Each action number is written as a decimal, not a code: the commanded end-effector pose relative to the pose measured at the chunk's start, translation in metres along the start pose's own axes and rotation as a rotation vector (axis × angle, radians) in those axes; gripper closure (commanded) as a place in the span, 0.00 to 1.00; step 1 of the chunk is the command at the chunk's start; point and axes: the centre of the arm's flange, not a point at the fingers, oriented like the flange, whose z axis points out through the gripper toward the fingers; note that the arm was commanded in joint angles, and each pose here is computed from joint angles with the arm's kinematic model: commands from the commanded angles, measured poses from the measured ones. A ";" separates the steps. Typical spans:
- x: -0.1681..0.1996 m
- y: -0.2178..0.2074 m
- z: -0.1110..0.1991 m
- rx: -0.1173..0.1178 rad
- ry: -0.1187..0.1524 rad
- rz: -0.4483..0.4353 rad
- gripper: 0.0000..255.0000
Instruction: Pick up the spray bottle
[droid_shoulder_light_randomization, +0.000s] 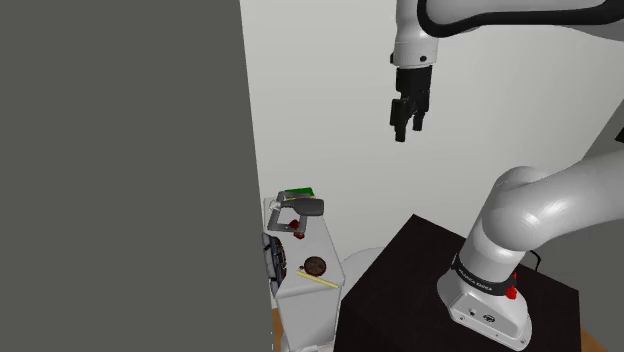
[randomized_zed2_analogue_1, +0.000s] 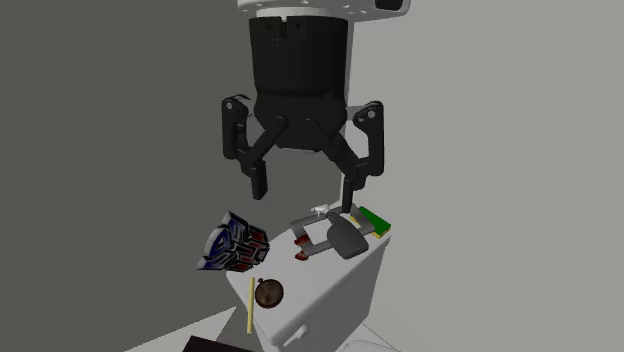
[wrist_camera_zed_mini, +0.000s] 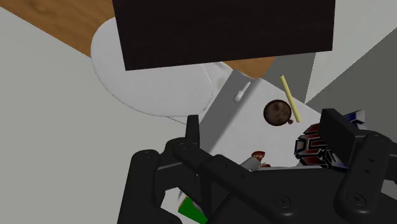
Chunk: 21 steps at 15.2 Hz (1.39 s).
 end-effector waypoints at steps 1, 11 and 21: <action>0.000 0.000 0.000 0.000 0.000 0.000 0.00; 0.098 0.011 0.082 -0.012 0.029 -0.100 0.00; 0.199 0.013 0.161 -0.025 0.059 -0.200 0.00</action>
